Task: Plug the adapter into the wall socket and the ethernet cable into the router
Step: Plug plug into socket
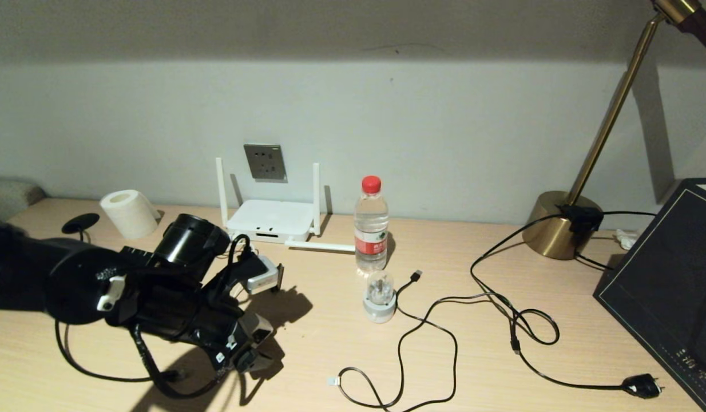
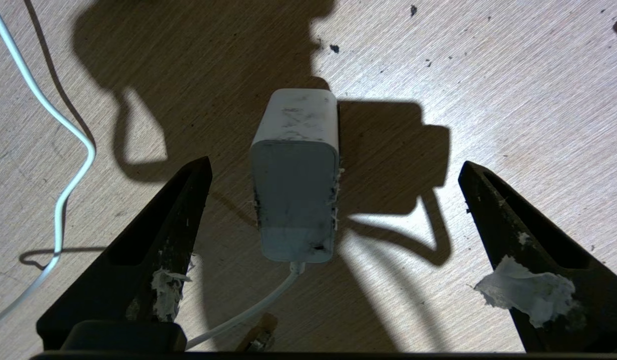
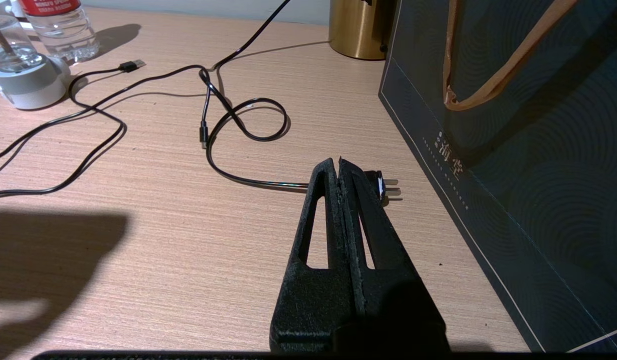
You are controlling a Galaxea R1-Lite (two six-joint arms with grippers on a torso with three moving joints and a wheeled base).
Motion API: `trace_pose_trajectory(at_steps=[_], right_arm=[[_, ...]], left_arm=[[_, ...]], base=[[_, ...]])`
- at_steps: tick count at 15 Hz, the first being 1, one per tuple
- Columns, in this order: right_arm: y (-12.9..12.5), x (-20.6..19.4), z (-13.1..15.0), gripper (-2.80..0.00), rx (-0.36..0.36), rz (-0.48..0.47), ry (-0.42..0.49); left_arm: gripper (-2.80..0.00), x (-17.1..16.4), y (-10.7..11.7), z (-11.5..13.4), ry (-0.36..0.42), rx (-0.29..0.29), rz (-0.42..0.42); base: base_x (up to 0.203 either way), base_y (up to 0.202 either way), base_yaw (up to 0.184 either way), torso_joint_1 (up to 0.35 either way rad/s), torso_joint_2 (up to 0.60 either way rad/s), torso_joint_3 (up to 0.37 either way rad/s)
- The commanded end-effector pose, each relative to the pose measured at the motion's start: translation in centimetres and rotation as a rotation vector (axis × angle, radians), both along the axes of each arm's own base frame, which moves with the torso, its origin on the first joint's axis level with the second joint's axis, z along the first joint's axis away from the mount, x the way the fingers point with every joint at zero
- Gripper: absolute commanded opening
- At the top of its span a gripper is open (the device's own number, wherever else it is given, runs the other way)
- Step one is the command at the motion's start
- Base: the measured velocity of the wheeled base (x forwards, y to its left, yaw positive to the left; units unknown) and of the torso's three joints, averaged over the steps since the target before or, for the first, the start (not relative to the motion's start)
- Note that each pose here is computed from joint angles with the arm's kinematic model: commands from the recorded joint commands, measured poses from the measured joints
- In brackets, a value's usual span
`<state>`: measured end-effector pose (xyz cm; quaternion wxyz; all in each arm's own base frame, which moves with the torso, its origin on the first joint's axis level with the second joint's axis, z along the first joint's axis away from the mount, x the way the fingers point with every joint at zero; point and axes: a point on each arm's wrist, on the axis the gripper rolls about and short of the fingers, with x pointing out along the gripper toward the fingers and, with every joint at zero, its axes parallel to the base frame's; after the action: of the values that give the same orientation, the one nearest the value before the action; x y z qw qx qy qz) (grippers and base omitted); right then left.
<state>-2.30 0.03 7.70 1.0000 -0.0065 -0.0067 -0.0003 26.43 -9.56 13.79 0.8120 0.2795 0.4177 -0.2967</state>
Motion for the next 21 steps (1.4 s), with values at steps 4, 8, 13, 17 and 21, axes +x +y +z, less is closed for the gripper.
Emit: trace_pose_trajectory(at_steps=[4, 8, 13, 17, 21], right_arm=[[0.0, 0.0, 0.0, -2.8, -0.001, 0.001, 0.001], [0.0, 0.0, 0.0, -2.8, -0.001, 0.001, 0.001], [0.0, 0.0, 0.0, -2.8, -0.001, 0.001, 0.001], [0.0, 0.0, 0.0, -2.8, 0.0, 0.001, 0.001], [0.0, 0.0, 0.0, -2.8, -0.001, 0.001, 0.001]], left_arm=[[0.0, 0.2, 0.6, -0.2, 0.004, 0.013, 0.005], [-2.8, 0.3, 0.6, -0.3, 0.004, 0.013, 0.006], [-2.8, 0.5, 0.5, -0.4, 0.005, 0.013, 0.004], [-2.8, 0.5, 0.5, -0.7, 0.015, 0.014, 0.002], [-2.8, -1.1, 0.9, 0.9, -0.039, -0.002, 0.001]], base=[[0.0, 0.0, 0.0, 0.0, 0.0, 0.0], [0.0, 0.0, 0.0, 0.0, 0.0, 0.0], [0.0, 0.0, 0.0, 0.0, 0.0, 0.0], [0.0, 0.0, 0.0, 0.0, 0.0, 0.0], [0.0, 0.0, 0.0, 0.0, 0.0, 0.0]])
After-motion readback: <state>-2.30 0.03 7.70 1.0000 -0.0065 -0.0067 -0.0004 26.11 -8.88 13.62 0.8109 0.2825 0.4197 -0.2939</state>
